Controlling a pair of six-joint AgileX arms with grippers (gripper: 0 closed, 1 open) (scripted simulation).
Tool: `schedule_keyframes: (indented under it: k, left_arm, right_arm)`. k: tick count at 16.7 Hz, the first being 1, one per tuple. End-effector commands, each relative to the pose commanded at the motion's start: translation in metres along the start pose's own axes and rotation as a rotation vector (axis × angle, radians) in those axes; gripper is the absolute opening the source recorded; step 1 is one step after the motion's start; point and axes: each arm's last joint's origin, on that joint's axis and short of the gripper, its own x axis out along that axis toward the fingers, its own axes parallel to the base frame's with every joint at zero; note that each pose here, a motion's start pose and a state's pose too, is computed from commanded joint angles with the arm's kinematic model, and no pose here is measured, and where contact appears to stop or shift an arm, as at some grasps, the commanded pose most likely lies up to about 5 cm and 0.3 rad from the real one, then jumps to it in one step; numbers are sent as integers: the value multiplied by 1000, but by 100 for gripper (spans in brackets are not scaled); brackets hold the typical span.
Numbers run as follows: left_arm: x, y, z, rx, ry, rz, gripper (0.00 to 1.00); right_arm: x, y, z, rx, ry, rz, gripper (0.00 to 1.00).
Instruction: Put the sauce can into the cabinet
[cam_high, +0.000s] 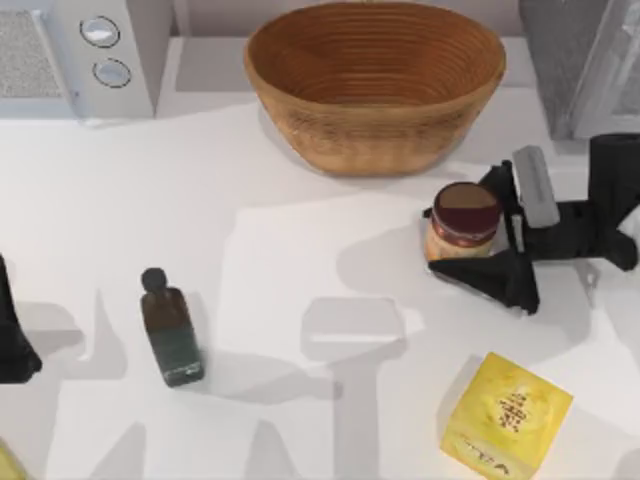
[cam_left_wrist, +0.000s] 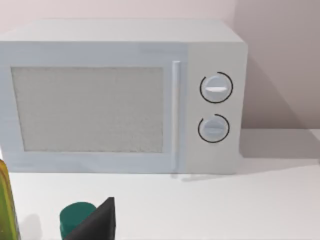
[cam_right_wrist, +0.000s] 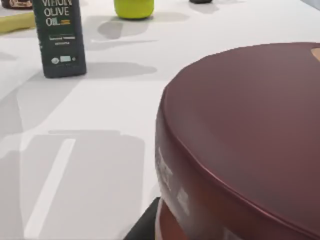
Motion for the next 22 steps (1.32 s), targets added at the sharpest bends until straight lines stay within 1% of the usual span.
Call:
schedule_keyframes:
  k: [5, 10, 13, 15, 18, 19, 22]
  left_arm:
    - [0, 0, 0, 0, 0, 0, 100]
    - [0, 0, 0, 0, 0, 0, 100]
    - [0, 0, 0, 0, 0, 0, 100]
    - [0, 0, 0, 0, 0, 0, 100]
    - [0, 0, 0, 0, 0, 0, 100]
    - [0, 0, 0, 0, 0, 0, 100]
    - [0, 0, 0, 0, 0, 0, 100]
  right_arm:
    - [-3, -2, 4, 4, 1, -8, 0]
    - [-7, -7, 56, 18, 2, -4, 0]
    - [-9, -7, 81, 27, 4, -3, 0]
    - [-11, -4, 106, 38, 6, -3, 0]
    - [-15, 0, 142, 16, 3, -3, 0]
    - [-16, 0, 147, 6, 1, -3, 0]
    - [-16, 0, 149, 3, 0, -3, 0]
